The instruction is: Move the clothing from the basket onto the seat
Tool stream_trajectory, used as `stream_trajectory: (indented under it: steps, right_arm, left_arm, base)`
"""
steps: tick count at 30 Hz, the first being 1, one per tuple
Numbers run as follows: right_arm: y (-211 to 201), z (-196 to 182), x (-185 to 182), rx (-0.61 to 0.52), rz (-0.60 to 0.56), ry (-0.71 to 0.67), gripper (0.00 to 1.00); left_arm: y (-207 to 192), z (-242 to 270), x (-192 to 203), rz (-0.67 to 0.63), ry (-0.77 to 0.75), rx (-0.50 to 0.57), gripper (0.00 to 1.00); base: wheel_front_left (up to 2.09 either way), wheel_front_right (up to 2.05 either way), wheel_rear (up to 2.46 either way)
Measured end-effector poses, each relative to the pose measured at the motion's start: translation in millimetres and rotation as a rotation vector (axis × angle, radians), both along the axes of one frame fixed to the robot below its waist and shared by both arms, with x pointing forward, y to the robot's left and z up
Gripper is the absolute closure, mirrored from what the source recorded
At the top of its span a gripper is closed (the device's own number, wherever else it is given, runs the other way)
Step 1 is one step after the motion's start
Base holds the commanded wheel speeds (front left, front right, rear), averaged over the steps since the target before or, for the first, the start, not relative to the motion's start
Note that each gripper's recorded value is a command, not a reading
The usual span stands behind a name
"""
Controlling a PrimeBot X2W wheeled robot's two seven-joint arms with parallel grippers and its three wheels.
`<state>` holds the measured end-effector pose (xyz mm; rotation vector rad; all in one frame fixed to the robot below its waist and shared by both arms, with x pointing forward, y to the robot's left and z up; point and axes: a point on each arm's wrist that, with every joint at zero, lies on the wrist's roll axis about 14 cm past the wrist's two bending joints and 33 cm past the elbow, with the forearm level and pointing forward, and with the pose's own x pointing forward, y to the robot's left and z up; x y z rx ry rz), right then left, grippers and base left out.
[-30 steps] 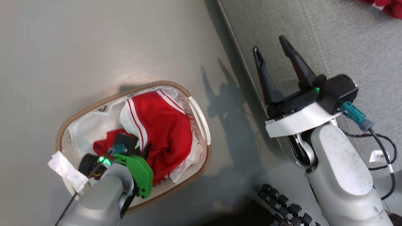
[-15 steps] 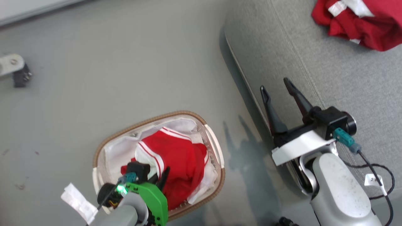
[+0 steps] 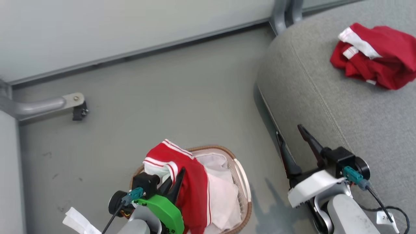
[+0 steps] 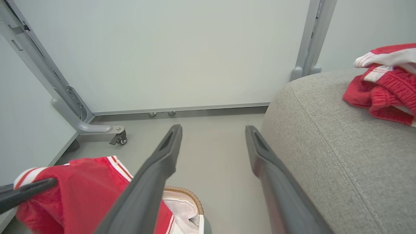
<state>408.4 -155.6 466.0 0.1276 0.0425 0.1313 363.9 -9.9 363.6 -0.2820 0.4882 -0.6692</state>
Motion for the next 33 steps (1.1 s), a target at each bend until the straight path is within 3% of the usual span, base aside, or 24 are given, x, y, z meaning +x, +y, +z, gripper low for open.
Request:
stream_trajectory:
  steps: [11, 22, 33]
  right_arm:
    - [17, 12, -19, 0.018, 0.042, -0.030, 0.00]
    - [34, 13, -37, 0.028, 0.089, -0.027, 0.00]
    - [102, 9, -51, -0.085, 0.335, -0.032, 0.00]
  left_arm:
    - [11, 107, 21, 0.091, -0.328, -0.100, 1.00]
    - [9, 211, 23, 0.087, -0.638, -0.182, 1.00]
    - [4, 234, 11, 0.069, -0.704, -0.203, 1.00]
  base:
    - [0.00, 0.00, 0.00]
    - [0.00, 0.00, 0.00]
    - [0.00, 0.00, 0.00]
